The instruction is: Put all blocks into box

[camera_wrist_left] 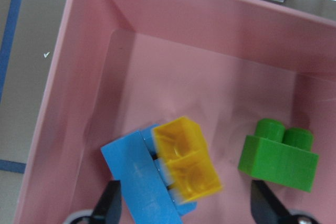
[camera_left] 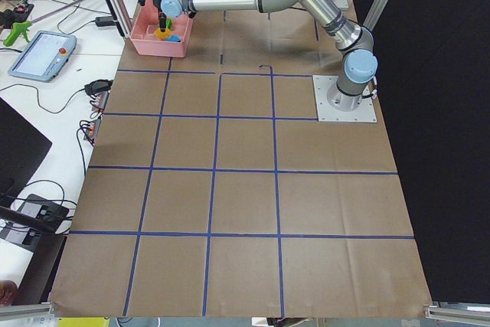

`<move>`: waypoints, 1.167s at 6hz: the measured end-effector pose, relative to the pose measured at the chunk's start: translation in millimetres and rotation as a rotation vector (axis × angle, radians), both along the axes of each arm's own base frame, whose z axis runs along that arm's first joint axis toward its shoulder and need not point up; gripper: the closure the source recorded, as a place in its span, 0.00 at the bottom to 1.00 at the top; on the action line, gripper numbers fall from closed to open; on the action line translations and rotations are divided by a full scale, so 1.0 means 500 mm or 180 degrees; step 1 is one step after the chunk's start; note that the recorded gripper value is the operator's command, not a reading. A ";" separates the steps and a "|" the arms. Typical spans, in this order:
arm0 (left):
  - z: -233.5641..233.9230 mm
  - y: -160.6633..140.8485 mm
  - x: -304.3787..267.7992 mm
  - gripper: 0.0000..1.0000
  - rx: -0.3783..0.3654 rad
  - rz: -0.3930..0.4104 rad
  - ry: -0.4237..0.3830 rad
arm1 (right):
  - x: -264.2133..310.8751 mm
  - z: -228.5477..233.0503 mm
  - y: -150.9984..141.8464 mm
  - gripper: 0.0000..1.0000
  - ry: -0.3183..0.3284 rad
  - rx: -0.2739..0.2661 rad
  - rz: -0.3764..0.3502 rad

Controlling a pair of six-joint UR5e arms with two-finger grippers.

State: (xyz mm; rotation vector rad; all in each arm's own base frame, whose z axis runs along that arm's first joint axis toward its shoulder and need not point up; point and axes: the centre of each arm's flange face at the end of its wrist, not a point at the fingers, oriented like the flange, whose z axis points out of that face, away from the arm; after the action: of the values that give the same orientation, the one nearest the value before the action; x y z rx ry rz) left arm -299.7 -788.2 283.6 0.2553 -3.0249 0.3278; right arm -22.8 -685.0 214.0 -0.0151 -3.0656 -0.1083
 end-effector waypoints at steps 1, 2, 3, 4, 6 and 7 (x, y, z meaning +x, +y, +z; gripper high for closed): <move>0.050 -0.001 0.042 0.00 -0.0046 -0.0091 -0.0034 | 0.003 0.056 -0.005 0.93 0.0033 -0.0058 -0.0014; 0.138 0.011 0.124 0.00 -0.0016 -0.0216 -0.0104 | 0.016 0.131 -0.012 0.93 0.0041 -0.0170 -0.0071; 0.239 0.051 0.231 0.01 0.0117 -0.0352 -0.0179 | 0.053 0.214 -0.024 0.93 0.0012 -0.0379 -0.0170; 0.312 0.111 0.313 0.01 0.0237 -0.0472 -0.0223 | 0.109 0.290 -0.041 0.93 -0.0046 -0.0636 -0.0291; 0.377 0.288 0.370 0.01 0.0395 -0.0635 -0.0243 | 0.229 0.392 -0.083 0.93 -0.0358 -0.1151 -0.0537; 0.388 0.384 0.371 0.01 0.0409 -0.0703 -0.0252 | 0.302 0.393 -0.108 0.93 -0.0493 -0.1327 -0.0557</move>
State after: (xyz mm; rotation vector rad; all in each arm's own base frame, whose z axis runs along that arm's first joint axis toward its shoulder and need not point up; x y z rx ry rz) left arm -113.9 -596.1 477.5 -0.0858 -3.1154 0.1287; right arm 128.3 -739.2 410.8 -0.3116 -3.1696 0.5443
